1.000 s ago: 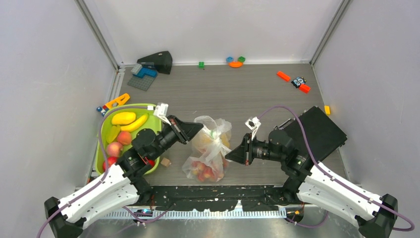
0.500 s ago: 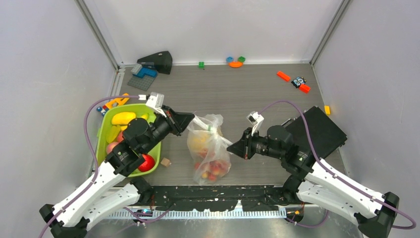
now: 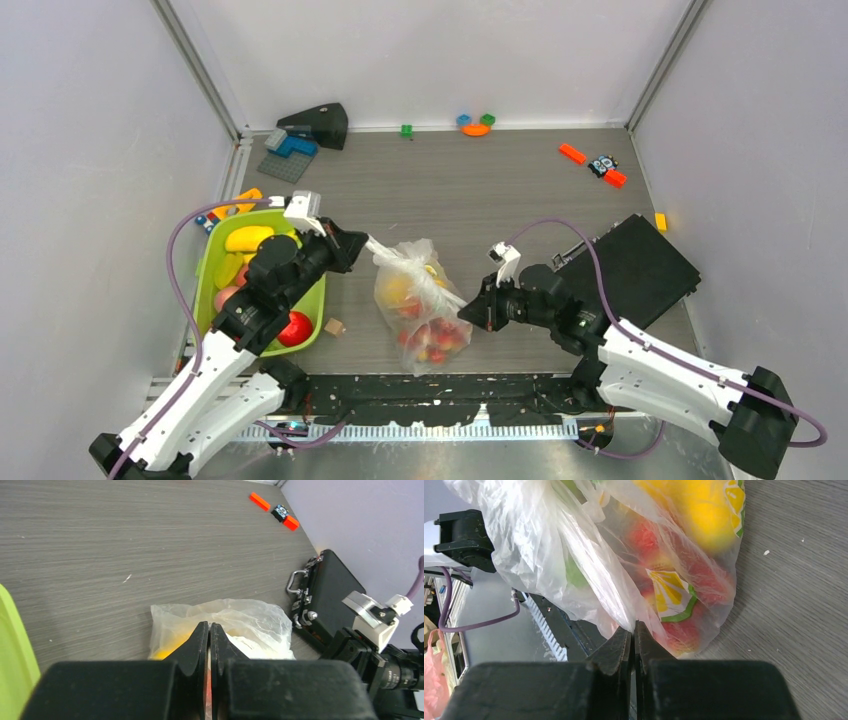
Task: Place the fake fruits into the plastic bag and tie a complex knot
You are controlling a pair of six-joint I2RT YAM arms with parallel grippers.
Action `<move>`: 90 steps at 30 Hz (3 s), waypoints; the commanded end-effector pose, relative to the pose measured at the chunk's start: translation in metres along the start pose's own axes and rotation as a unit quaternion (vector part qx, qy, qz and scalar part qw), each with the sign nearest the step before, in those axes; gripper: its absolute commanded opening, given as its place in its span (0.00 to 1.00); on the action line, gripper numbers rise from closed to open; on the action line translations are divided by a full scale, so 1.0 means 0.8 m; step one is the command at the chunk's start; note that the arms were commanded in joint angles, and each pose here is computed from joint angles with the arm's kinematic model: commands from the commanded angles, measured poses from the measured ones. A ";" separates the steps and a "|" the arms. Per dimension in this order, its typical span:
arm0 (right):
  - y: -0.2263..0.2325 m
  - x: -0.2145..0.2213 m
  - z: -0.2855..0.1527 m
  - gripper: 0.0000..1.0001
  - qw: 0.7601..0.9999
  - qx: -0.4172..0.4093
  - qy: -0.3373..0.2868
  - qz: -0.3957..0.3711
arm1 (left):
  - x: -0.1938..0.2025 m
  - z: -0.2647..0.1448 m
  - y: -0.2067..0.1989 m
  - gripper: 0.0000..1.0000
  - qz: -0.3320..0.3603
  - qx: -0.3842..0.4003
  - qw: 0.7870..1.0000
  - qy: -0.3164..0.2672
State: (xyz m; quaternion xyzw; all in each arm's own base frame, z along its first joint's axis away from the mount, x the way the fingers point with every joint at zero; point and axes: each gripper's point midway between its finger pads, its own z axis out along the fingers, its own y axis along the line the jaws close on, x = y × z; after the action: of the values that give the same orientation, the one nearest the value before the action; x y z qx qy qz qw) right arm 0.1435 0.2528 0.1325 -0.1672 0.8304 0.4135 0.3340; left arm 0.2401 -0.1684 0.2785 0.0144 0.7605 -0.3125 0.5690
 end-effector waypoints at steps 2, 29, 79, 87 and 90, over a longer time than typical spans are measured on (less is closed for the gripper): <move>-0.016 0.022 0.002 0.05 0.999 0.021 0.025 0.003 | -0.056 -0.004 0.031 0.00 0.038 -0.068 0.994 -0.081; 0.046 0.008 0.001 0.05 0.992 -0.124 0.000 -0.032 | 0.018 0.012 0.009 0.80 -0.193 0.025 0.979 -0.060; -0.093 -0.266 -0.128 0.05 0.817 0.454 -0.311 -0.175 | -0.111 0.024 -0.015 0.00 0.034 0.004 0.987 -0.159; -0.248 -0.232 -0.107 0.05 0.760 0.582 -0.264 -0.119 | -0.053 0.037 0.107 0.00 -0.005 -0.160 0.972 -0.173; -0.275 -0.218 -0.105 0.05 0.750 0.609 -0.231 -0.119 | -0.021 0.041 0.151 0.00 -0.016 -0.199 0.968 -0.150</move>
State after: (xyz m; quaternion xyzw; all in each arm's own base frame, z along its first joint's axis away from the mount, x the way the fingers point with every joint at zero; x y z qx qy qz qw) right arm 0.3494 0.1411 0.1755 -0.0302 0.7890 -0.0370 0.6125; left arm 0.2935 -0.1533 0.2361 -0.0433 0.7427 -0.2662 0.6129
